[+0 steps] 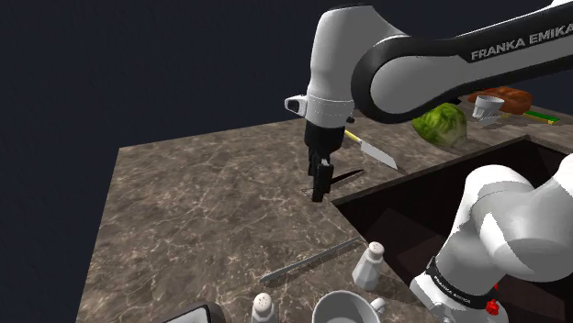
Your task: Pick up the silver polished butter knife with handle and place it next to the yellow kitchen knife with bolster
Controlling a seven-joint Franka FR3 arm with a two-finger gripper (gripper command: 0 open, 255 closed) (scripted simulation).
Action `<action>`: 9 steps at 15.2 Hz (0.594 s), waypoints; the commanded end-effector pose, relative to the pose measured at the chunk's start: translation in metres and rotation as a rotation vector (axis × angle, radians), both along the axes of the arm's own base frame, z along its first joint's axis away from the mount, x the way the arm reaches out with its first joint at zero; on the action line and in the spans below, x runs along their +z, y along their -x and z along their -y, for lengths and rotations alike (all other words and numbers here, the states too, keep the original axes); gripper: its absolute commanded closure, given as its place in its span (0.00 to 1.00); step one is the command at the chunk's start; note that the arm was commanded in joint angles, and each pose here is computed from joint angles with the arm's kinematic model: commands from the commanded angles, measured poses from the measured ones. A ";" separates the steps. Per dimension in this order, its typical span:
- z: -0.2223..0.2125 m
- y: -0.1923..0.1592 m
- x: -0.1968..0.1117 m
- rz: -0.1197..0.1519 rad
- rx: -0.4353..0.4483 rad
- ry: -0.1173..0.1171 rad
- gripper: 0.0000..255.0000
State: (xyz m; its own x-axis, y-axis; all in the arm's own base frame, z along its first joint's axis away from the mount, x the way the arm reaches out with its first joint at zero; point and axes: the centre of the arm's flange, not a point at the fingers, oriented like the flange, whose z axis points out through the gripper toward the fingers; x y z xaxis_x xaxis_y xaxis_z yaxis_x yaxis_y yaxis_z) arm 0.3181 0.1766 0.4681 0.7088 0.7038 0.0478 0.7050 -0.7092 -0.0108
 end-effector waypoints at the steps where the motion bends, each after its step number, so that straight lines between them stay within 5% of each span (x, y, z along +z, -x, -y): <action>1: -0.018 0.009 -0.016 0.004 0.094 0.000 0.00; 9: -0.080 0.055 -0.080 0.014 0.442 0.004 0.00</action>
State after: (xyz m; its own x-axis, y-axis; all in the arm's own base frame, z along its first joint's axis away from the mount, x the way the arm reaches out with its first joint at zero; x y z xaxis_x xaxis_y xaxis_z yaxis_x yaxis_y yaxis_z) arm 0.2706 0.2516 0.3945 0.3769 0.9249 0.0504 0.9260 -0.3774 0.0008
